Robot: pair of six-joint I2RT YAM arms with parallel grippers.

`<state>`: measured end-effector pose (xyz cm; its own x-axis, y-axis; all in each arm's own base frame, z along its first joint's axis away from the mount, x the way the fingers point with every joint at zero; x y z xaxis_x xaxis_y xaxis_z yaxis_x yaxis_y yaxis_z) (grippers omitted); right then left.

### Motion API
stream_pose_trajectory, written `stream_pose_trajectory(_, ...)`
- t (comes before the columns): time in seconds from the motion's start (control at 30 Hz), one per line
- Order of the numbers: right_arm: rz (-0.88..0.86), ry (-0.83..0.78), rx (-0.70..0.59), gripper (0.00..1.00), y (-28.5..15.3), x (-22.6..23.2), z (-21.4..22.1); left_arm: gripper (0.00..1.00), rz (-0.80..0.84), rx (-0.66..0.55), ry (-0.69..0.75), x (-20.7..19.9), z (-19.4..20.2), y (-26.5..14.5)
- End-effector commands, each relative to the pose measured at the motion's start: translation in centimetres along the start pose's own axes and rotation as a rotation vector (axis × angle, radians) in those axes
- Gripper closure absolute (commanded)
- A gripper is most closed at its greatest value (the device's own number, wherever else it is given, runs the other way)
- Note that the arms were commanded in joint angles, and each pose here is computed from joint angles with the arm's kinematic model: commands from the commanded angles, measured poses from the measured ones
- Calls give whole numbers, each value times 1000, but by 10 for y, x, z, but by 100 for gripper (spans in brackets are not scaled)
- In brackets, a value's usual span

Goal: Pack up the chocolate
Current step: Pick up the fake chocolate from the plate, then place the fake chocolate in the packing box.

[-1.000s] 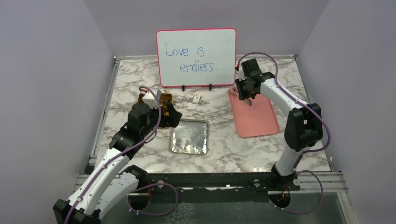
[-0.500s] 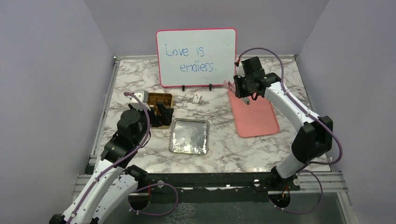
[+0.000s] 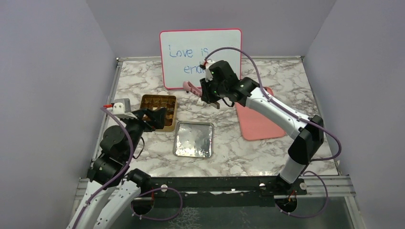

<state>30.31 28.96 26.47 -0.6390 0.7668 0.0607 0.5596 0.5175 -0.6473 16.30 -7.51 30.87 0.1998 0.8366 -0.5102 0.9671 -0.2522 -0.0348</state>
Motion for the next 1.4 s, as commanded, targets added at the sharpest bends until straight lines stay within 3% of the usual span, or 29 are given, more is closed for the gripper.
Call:
stream_pose_trajectory(0.0, -4, -6, -64, 74, 27, 32, -22, 1, 49, -72, -48, -14, -29, -18)
stream_pose_trajectory(0.23, -41, -79, -97, 73, 61, 84, -31, 1, 36, -105, -43, -12, -36, -29)
stream_pose_trajectory(0.57, 13, -161, 10, 73, 116, 109, -18, 1, 32, -126, -30, -9, -40, -39)
stream_pose_trajectory(1.37, 33, -192, 28, 65, 127, 108, -17, 1, 19, -115, -24, -4, -33, -37)
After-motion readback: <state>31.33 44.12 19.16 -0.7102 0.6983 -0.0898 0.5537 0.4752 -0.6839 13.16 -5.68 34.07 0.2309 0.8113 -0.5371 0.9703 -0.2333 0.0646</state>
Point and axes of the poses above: each gripper's point midway between its finger pads, its own y axis out along the fingers, its own x axis along the line the jaws close on, z = x × y, the point moved 6 cm from there along -y, back along the fingers, and after that the axes turned 6 degrees about -y, right-handed, at the moved point
